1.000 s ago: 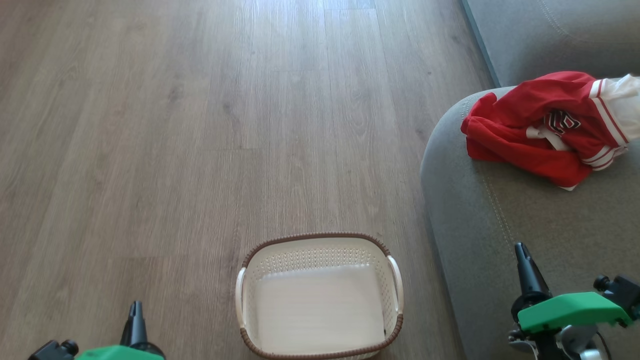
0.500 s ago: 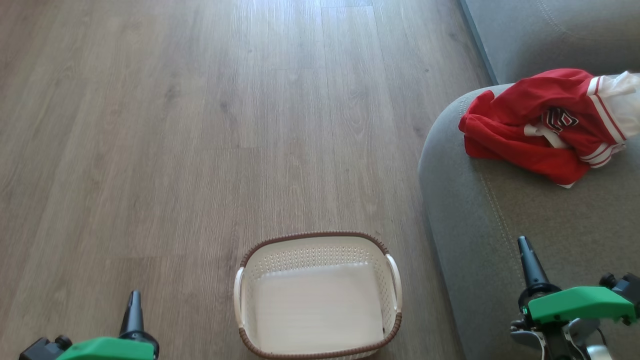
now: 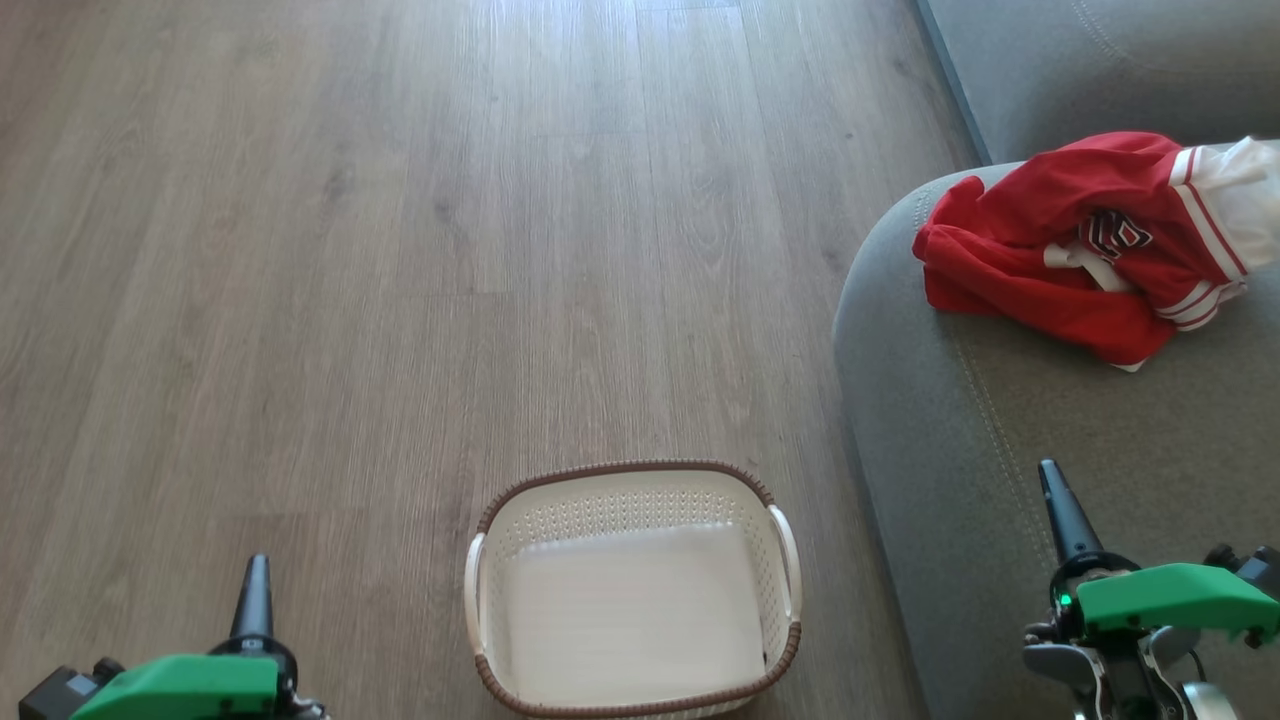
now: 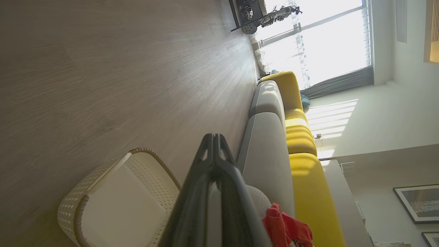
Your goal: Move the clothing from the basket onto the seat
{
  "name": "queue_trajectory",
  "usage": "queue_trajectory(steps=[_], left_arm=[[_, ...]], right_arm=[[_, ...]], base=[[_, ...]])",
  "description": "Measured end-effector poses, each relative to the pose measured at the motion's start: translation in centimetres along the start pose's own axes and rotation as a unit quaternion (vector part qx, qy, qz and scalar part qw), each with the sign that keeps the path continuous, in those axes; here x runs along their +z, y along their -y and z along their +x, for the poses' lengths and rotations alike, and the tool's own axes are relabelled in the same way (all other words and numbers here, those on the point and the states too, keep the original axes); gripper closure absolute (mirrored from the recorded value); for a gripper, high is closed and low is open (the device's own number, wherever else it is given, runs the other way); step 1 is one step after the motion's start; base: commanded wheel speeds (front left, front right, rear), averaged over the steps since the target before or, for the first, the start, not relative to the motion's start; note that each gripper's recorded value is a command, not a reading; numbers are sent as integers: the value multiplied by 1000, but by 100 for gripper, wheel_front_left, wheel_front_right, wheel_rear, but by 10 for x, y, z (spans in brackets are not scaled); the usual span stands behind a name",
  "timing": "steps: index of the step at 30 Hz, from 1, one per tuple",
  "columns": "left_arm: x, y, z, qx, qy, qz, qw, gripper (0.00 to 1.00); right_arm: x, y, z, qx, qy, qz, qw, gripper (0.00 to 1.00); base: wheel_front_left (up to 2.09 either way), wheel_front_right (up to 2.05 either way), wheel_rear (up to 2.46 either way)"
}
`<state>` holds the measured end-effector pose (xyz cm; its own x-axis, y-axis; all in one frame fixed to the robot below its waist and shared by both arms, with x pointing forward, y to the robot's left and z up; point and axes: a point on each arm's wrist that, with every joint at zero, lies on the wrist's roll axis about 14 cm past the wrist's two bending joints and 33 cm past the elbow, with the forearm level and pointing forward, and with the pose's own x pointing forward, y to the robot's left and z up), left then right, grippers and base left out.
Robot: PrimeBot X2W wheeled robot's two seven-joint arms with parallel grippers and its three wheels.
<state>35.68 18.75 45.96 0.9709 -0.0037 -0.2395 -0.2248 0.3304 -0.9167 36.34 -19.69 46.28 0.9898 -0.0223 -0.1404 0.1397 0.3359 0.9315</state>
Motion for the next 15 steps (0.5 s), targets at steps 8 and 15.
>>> queue_trajectory(steps=[8, 15], left_arm=[[2, 5, 2, -12, -3, -42, 999, 100], [3, 16, 7, -32, -3, -80, 996, 100]], right_arm=[[3, -6, 4, 8, 2, 45, 999, 100], [5, -5, 4, 9, 3, 86, 996, 100]], base=[[0, 0, 0], [0, 0, 0]])
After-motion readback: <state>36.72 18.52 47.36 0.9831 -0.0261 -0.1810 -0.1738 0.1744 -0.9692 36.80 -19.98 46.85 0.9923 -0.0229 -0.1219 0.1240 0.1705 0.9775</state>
